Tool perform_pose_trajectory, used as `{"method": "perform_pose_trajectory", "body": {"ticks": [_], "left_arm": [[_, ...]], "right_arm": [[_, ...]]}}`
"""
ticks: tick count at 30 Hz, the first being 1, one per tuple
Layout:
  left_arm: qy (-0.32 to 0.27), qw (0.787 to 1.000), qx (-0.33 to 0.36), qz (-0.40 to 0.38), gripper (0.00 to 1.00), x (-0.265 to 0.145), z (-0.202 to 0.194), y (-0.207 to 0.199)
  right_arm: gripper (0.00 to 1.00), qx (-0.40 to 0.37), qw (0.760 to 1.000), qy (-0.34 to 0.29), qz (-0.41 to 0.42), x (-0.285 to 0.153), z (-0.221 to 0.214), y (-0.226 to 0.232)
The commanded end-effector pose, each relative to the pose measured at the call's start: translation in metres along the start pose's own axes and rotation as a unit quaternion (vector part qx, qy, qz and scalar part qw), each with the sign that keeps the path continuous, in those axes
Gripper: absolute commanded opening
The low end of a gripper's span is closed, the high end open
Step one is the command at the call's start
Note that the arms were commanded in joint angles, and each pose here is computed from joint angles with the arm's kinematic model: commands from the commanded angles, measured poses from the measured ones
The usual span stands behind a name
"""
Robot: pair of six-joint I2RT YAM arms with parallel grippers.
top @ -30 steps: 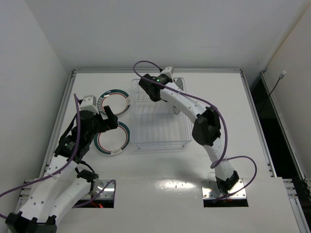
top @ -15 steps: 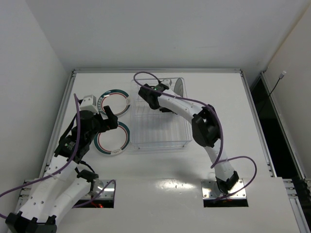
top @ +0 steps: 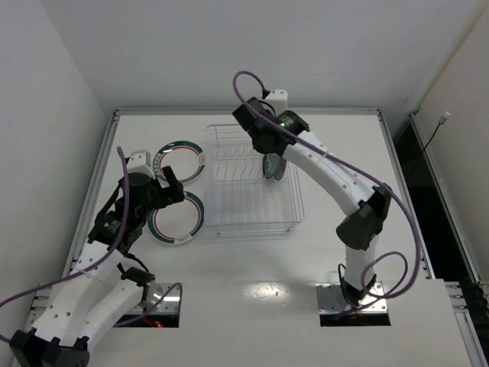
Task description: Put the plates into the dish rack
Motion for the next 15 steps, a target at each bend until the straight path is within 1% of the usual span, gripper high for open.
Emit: {"method": "perform_pose_trajectory", "body": {"ticks": [1,2,3,4,5,6,7,8,9,10,11,13,14,15], "left_arm": [[-0.006,0.999,-0.027,0.047,1.00,0.003,0.000,0.006],[-0.013,0.996,-0.033,0.083,1.00,0.006,0.000,0.011],[-0.010,0.994,-0.038,0.106,1.00,0.008,-0.003,0.015],[0.001,0.990,-0.048,0.131,1.00,0.011,-0.003,0.015],[-0.006,0.981,-0.067,0.180,1.00,0.013,0.000,0.025],[0.011,0.976,-0.081,0.203,1.00,0.013,-0.002,0.032],[0.022,0.973,-0.102,0.205,1.00,0.016,-0.002,0.036],[0.040,0.970,-0.146,0.193,1.00,0.017,0.001,0.043],[0.048,0.967,-0.166,0.185,1.00,0.020,0.000,0.049],[0.045,0.964,-0.193,0.178,1.00,0.023,0.001,0.054],[0.067,0.951,-0.237,0.189,1.00,0.030,-0.007,0.071],[0.088,0.935,-0.276,0.204,1.00,0.035,-0.014,0.086],[0.098,0.919,-0.308,0.224,1.00,0.034,-0.020,0.099],[0.116,0.913,-0.333,0.205,1.00,0.034,-0.023,0.100]], "right_arm": [[0.45,0.013,0.996,-0.060,0.071,-0.047,0.026,-0.019],[0.45,0.024,0.992,-0.078,0.100,-0.055,0.030,-0.017],[0.45,0.005,0.991,-0.070,0.114,-0.055,0.015,-0.015],[0.45,0.011,0.986,-0.078,0.148,-0.070,0.017,-0.028],[0.45,0.003,0.984,-0.071,0.161,-0.068,0.003,-0.026],[0.45,-0.002,0.981,-0.064,0.185,-0.074,-0.005,-0.027],[0.45,0.010,0.976,-0.072,0.203,-0.086,-0.006,-0.040],[0.45,0.000,0.974,-0.059,0.220,-0.083,-0.022,-0.039],[0.45,0.006,0.972,-0.056,0.230,-0.085,-0.028,-0.044],[0.45,0.013,0.969,-0.055,0.242,-0.088,-0.033,-0.048],[0.45,0.014,0.966,-0.054,0.251,-0.091,-0.043,-0.059],[0.45,0.020,0.959,-0.053,0.278,-0.098,-0.052,-0.065],[0.46,0.017,0.960,-0.049,0.276,-0.097,-0.059,-0.069],[0.46,0.024,0.958,-0.057,0.281,-0.102,-0.058,-0.077]]}}
Point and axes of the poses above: each gripper's point midway between its finger pads, its own x axis out along the fingers, its own y axis along the line the jaws close on, z = x × y, the point moved 9 cm from there along -x, back along the fingers, and after that the axes turned 4 degrees about -x, right-handed, at the moved point
